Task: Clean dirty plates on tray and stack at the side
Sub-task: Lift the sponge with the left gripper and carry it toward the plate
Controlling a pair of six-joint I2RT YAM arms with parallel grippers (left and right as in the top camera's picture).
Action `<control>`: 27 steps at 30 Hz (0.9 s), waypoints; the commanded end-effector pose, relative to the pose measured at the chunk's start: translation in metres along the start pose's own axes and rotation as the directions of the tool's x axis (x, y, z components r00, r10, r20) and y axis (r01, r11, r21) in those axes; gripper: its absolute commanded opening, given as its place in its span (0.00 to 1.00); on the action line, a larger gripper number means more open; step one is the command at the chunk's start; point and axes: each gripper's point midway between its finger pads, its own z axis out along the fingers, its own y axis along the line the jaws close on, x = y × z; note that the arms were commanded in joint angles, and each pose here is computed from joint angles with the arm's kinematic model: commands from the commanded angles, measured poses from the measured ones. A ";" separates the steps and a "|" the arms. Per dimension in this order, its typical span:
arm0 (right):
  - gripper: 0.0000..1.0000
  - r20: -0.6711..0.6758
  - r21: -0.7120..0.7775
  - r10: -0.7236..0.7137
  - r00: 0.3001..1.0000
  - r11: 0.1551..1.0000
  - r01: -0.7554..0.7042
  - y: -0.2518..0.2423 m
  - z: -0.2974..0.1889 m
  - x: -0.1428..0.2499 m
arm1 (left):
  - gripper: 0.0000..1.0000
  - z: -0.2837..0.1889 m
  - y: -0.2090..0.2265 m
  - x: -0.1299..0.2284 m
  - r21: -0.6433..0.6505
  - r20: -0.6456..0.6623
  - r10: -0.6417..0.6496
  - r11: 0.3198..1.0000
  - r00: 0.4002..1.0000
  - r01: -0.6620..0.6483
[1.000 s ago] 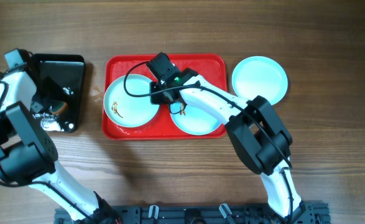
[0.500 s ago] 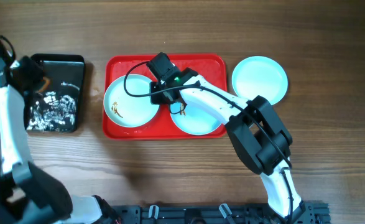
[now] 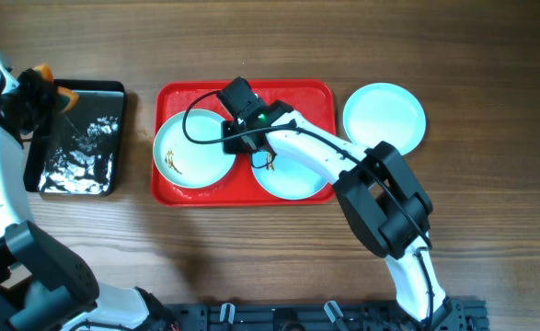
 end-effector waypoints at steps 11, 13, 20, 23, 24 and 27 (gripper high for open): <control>0.05 -0.019 -0.001 -0.024 1.000 1.000 0.024 0.000 0.008 0.006 | 0.04 -0.010 0.000 0.008 0.168 0.015 0.082 0.982 0.997 -0.084; 0.05 -0.017 -0.003 -0.024 1.000 1.000 0.024 0.000 0.008 0.006 | 0.04 -0.040 -0.027 -0.012 0.222 0.124 0.134 0.962 0.983 -0.159; 0.05 -0.015 -0.008 -0.025 1.000 1.000 0.025 0.002 0.008 0.005 | 0.04 0.016 0.054 0.042 -0.022 -0.042 0.079 0.997 0.996 -0.080; 0.05 -0.018 -0.006 -0.037 0.999 0.999 0.037 0.001 0.008 0.006 | 0.04 0.023 0.051 0.049 0.015 -0.070 0.068 0.998 0.995 -0.067; 0.05 -0.018 -0.006 -0.047 0.999 0.999 0.047 0.001 0.008 0.006 | 0.04 0.014 0.035 0.040 0.074 -0.036 0.090 0.993 0.995 -0.088; 0.05 -0.019 -0.011 -0.048 0.999 0.999 0.047 0.002 0.008 0.006 | 0.04 -0.035 -0.026 0.002 0.256 0.135 0.154 0.949 0.979 -0.184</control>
